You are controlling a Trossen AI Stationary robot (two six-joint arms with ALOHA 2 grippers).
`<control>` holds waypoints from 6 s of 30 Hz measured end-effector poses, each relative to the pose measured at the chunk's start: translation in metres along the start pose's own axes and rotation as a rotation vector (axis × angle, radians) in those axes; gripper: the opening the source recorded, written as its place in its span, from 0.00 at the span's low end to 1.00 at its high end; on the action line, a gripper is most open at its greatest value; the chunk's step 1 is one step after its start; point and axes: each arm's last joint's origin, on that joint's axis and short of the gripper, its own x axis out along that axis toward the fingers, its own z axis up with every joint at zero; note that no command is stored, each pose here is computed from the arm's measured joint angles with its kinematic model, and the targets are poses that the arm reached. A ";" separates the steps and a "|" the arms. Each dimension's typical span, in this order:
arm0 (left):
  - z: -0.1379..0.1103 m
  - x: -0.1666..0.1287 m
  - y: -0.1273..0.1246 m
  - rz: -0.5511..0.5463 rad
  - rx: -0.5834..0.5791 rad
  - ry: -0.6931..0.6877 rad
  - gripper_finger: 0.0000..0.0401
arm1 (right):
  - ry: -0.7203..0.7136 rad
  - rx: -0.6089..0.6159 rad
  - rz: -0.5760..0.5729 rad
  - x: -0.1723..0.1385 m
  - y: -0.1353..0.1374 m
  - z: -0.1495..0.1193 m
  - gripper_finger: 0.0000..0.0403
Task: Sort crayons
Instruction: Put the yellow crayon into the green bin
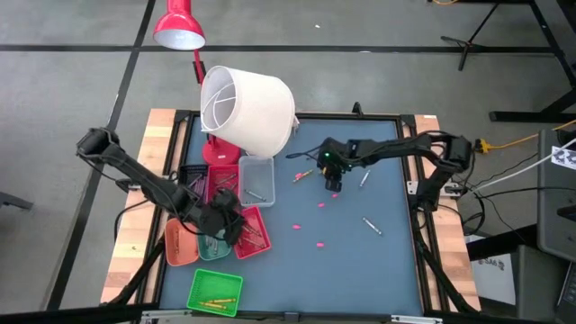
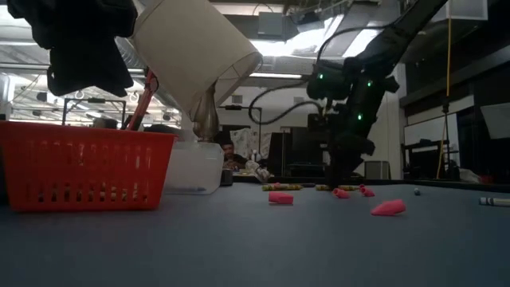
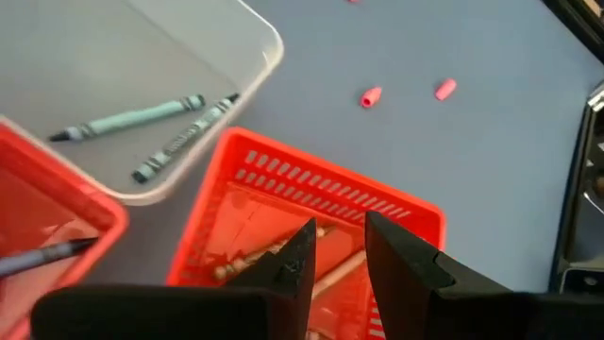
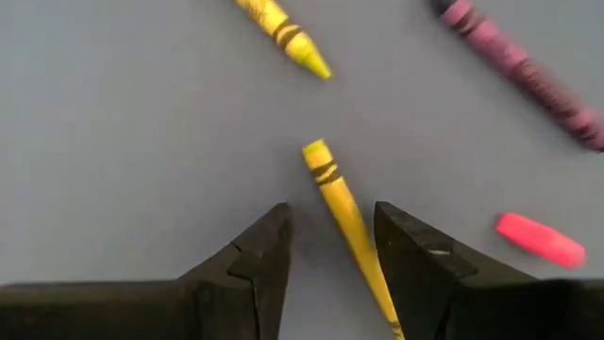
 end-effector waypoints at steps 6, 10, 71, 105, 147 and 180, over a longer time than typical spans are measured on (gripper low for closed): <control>-0.009 0.008 -0.010 -0.043 0.007 0.002 0.20 | 0.040 0.001 0.010 0.013 0.000 -0.003 0.38; -0.013 0.012 -0.016 -0.078 0.004 -0.002 0.20 | 0.043 0.003 0.016 0.014 0.001 -0.003 0.34; -0.022 0.061 -0.044 -0.173 0.116 -0.286 0.20 | -0.475 0.055 0.774 -0.011 0.103 0.056 0.06; 0.007 0.065 -0.042 -0.123 0.102 -0.493 0.20 | -0.787 0.064 0.496 -0.032 0.157 0.067 0.06; 0.000 0.067 -0.048 -0.367 0.129 -0.214 0.03 | -0.628 -0.034 0.696 -0.028 0.163 0.058 0.34; -0.087 0.014 -0.074 -0.703 -0.067 0.756 0.03 | -0.424 -0.052 0.768 -0.018 0.164 0.043 0.34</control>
